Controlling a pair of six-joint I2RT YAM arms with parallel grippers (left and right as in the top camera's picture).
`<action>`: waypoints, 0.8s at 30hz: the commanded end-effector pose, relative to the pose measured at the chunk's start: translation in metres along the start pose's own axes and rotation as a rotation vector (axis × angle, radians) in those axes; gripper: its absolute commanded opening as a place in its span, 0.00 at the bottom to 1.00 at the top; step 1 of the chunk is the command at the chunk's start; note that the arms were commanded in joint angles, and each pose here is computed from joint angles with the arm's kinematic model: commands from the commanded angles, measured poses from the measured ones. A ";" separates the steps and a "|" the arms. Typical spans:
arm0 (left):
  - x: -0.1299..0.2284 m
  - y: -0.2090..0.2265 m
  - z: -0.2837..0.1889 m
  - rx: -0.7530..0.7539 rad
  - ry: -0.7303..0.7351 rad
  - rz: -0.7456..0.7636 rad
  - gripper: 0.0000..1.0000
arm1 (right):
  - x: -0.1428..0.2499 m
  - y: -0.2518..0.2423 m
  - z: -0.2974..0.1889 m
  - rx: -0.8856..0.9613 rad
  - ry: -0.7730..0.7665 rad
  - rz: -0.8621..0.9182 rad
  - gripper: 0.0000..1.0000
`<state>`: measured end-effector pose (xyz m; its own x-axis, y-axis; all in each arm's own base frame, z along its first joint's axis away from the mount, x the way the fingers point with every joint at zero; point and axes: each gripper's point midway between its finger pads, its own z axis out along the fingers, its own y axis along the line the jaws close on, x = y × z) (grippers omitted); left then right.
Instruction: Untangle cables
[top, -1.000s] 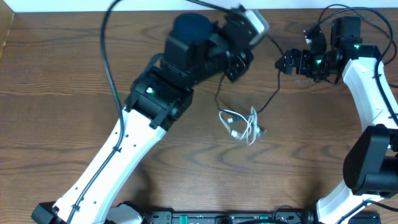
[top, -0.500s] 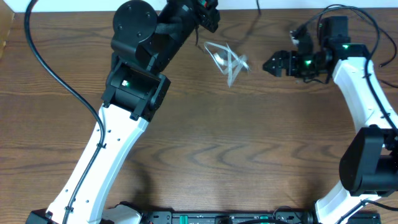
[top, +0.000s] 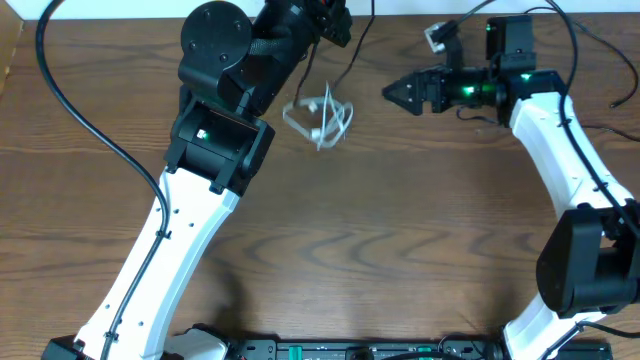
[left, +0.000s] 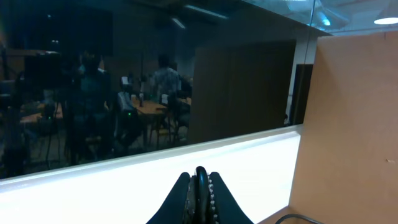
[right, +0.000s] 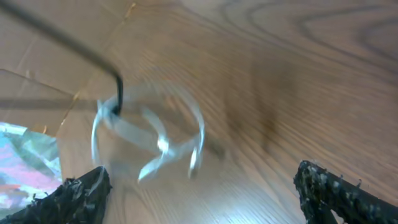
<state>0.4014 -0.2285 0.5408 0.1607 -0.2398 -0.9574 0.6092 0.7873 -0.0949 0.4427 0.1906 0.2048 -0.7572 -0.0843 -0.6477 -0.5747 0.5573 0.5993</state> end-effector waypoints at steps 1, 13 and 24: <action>-0.017 0.000 -0.007 -0.013 -0.040 -0.005 0.08 | 0.007 0.017 0.020 -0.036 0.030 0.006 0.91; -0.018 0.003 -0.007 -0.032 -0.043 -0.005 0.08 | 0.044 0.063 0.074 -0.133 0.155 -0.114 0.64; -0.041 0.009 -0.012 -0.078 -0.128 0.004 0.08 | 0.075 0.010 0.101 -0.019 0.234 0.016 0.49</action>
<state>0.4018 -0.2203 0.5546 0.2141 -0.2690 -0.9390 0.5804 0.8082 -0.0992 0.4054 0.2815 0.1282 -0.7880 -0.2839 -0.5462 -0.6096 0.4839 0.6279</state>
